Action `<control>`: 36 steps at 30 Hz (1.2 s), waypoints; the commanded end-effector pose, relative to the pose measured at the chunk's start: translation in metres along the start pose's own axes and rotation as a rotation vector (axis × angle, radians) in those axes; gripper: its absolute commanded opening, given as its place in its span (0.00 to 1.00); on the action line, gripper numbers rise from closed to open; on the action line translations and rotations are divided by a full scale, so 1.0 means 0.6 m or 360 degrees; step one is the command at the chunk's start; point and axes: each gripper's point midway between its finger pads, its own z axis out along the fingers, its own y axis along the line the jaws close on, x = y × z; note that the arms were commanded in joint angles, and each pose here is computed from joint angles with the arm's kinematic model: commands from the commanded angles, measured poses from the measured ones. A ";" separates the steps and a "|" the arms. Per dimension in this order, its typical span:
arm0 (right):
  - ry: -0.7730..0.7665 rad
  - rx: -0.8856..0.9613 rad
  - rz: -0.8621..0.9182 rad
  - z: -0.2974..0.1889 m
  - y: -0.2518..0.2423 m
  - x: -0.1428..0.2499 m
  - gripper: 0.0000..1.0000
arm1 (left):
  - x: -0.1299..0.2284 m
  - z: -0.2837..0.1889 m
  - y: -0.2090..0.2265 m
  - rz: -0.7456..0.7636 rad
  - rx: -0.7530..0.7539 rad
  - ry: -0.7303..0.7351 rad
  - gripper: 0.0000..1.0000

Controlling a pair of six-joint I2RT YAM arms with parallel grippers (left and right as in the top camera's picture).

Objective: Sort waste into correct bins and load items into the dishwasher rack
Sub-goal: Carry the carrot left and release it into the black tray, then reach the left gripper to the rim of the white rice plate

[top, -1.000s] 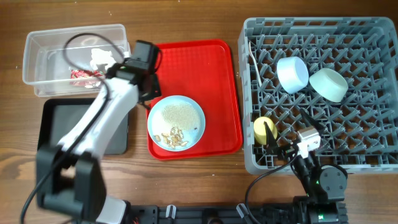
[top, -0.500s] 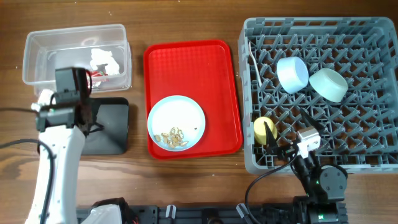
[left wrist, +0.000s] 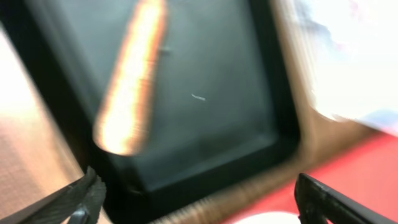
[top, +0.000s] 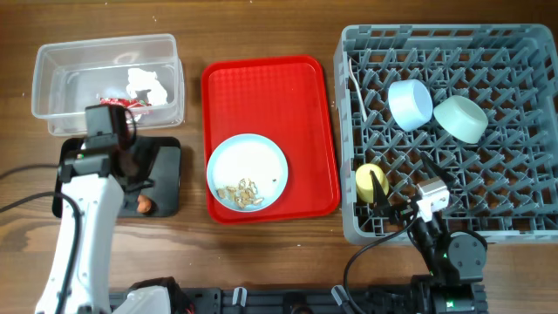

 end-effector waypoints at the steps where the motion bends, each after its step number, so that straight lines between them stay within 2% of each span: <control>1: -0.0019 -0.0021 -0.0014 -0.001 0.003 -0.003 1.00 | 0.082 -0.038 -0.090 0.0610 0.0290 0.0021 0.92; 2: -0.0019 -0.0021 -0.0014 -0.001 0.003 -0.003 1.00 | 0.104 -0.040 -0.106 0.0781 0.0337 0.0022 0.87; 4: -0.0019 -0.0021 -0.0014 -0.001 0.003 -0.003 1.00 | 0.185 -0.045 -0.149 0.1354 0.0479 0.0016 0.77; 6: -0.0019 -0.0021 -0.0014 -0.001 0.003 -0.003 1.00 | 0.266 -0.041 -0.171 0.1738 0.0557 0.0020 0.63; 8: -0.0019 -0.0021 -0.0014 -0.001 0.003 -0.003 1.00 | 0.324 -0.027 -0.178 0.1907 0.0557 0.0010 0.58; 11: -0.0019 -0.0021 -0.0014 -0.001 0.003 -0.003 1.00 | 0.389 0.011 -0.166 0.2108 0.0462 -0.0007 0.59; 15: -0.0019 -0.0021 -0.0014 -0.001 0.003 -0.003 1.00 | 0.436 0.055 -0.153 0.2278 0.0373 -0.0030 0.55; 18: -0.0019 -0.0021 -0.0014 -0.001 0.003 -0.003 1.00 | 0.450 0.086 -0.156 0.2318 0.0328 -0.0104 0.46; 23: -0.0019 -0.0021 -0.0014 -0.001 0.003 -0.003 1.00 | 0.457 0.114 -0.146 0.2341 0.0269 -0.0081 0.31; 26: -0.0019 -0.0021 -0.0014 -0.001 0.003 -0.003 1.00 | 0.457 0.116 -0.146 0.2348 0.0267 -0.0083 0.29; 27: -0.0019 -0.0021 -0.0014 -0.001 0.003 -0.003 1.00 | 0.457 0.115 -0.147 0.2376 0.0267 -0.0085 0.26; 32: -0.0019 -0.0021 -0.0013 -0.001 0.003 -0.003 1.00 | 0.467 0.110 -0.141 0.2421 0.0261 -0.0100 0.26; 36: -0.0019 -0.0021 -0.0014 -0.001 0.003 -0.003 1.00 | 0.462 0.103 -0.134 0.2492 0.0191 -0.0234 0.21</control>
